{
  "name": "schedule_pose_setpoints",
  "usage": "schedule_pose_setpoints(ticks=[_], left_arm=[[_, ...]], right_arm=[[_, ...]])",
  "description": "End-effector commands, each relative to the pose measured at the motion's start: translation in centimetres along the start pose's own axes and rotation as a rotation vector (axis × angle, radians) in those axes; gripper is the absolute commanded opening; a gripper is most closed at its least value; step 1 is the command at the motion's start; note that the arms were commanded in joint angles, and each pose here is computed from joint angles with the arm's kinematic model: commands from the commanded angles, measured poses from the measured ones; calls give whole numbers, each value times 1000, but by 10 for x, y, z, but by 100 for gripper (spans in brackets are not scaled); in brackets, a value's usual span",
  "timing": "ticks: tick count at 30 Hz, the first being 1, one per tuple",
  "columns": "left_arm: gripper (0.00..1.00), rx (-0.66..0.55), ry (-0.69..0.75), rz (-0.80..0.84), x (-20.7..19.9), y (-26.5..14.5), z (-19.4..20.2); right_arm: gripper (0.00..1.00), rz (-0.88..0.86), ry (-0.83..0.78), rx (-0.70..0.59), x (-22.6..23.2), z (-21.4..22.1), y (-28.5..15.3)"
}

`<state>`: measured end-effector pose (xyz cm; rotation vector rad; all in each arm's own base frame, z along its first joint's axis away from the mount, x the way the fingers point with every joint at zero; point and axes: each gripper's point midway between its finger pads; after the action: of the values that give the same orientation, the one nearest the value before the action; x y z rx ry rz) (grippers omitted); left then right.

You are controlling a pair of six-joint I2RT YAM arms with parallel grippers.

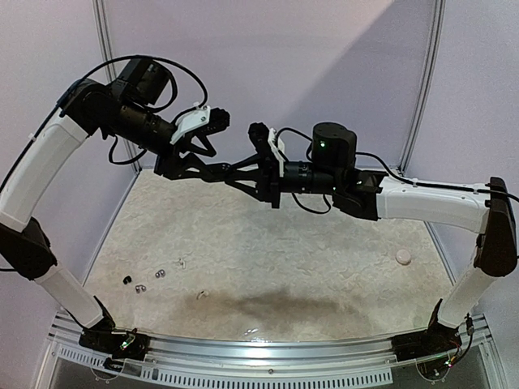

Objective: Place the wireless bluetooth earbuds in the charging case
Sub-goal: Open the charging case at the center of the board.

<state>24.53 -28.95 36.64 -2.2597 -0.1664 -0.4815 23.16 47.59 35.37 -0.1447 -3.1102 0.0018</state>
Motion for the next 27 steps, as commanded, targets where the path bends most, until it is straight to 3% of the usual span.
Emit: schedule_pose_setpoints(ticks=[1,13,27], left_arm=[[53,28,-11,-87,20,0,1],[52,39,-40,-211,47,-8,1],[52,23,-64,-214,48,-13,-3]], right_arm=[[0,-85,-26,-22,22,-18,-3],[0,-112,-5,-2,30,-8,-5],[0,-96,19,16,28,0,-3]])
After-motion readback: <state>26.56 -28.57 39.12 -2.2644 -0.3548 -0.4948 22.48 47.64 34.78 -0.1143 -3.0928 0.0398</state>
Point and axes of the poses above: each gripper's point midway between its finger pads, its own y axis out along the fingers, its own x axis along the line the jaws close on, z = x × y, and after that the axes turned 8 degrees about y, right-handed
